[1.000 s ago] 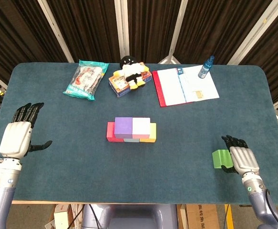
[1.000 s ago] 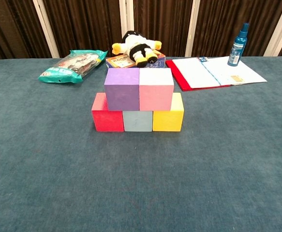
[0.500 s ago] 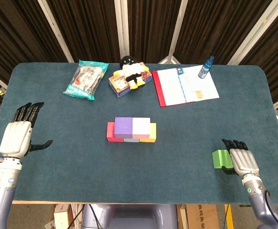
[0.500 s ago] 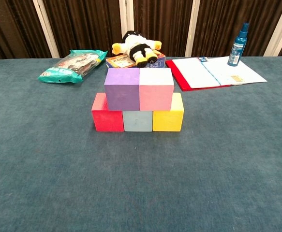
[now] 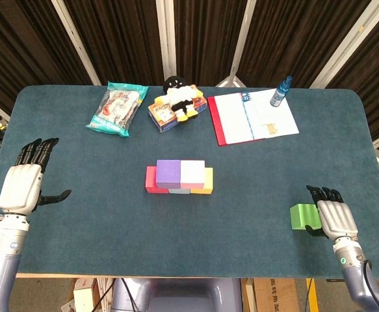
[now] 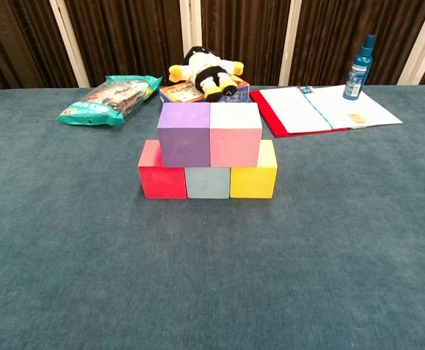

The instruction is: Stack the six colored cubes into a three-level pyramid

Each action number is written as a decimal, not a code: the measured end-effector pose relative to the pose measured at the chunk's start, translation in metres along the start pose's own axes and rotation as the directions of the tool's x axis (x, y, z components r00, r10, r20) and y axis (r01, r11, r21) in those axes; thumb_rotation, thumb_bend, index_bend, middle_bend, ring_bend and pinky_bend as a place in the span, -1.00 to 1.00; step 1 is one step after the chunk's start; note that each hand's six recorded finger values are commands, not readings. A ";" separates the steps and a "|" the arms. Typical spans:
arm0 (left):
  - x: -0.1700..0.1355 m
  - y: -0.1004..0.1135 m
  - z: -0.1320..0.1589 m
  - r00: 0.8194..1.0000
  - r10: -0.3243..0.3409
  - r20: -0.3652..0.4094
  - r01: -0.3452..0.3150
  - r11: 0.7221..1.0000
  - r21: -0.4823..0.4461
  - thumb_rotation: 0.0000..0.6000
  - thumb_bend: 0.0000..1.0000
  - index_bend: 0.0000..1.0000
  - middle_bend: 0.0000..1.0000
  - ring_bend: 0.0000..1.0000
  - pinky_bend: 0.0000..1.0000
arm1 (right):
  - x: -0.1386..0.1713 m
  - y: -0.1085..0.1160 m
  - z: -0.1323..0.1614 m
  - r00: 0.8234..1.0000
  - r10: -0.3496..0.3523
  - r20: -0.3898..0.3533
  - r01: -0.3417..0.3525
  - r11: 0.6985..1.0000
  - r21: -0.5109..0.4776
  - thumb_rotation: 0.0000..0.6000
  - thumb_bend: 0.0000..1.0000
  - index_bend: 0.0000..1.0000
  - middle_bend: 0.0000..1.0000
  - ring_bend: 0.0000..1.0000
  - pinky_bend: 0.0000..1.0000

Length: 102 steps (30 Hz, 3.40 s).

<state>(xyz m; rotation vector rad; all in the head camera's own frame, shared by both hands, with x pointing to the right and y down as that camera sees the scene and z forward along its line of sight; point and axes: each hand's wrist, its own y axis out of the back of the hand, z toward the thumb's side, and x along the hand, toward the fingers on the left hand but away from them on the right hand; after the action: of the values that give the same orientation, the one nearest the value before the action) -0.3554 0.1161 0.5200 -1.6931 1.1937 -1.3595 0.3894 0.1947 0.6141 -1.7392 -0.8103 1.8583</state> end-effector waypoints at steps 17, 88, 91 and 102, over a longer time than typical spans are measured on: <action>0.001 -0.003 -0.001 1.000 -0.008 -0.005 0.008 1.000 0.000 1.00 -0.90 -1.00 -0.88 -1.00 -1.00 | -0.013 -0.024 -0.008 0.998 0.057 0.023 -0.058 0.998 0.039 1.00 -0.45 -1.00 -0.21 -0.65 -1.00; 0.007 0.005 -0.014 0.999 -0.029 -0.020 0.027 0.998 -0.061 1.00 -0.90 -1.00 -0.88 -1.00 -1.00 | -0.018 0.161 0.338 0.979 -0.064 -0.191 0.055 0.997 -0.052 1.00 -0.45 -1.00 -0.09 -0.57 -1.00; 0.007 0.006 -0.015 0.999 -0.027 -0.023 0.025 0.998 -0.065 1.00 -0.90 -1.00 -0.88 -1.00 -1.00 | -0.017 0.160 0.343 0.983 -0.045 -0.177 0.035 0.998 -0.060 1.00 -0.45 -1.00 -0.08 -0.57 -1.00; 0.009 0.009 -0.018 0.999 -0.022 -0.031 0.020 0.997 -0.077 1.00 -0.90 -1.00 -0.88 -1.00 -1.00 | -0.015 0.154 0.355 0.989 -0.003 -0.146 -0.008 0.997 -0.079 1.00 -0.45 -1.00 -0.07 -0.57 -1.00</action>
<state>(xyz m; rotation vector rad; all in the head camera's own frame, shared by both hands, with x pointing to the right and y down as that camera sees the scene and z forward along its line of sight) -0.3746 0.1055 0.5200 -1.7476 1.2637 -1.3737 0.0467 0.0370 0.5266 -1.9009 -0.8349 1.6977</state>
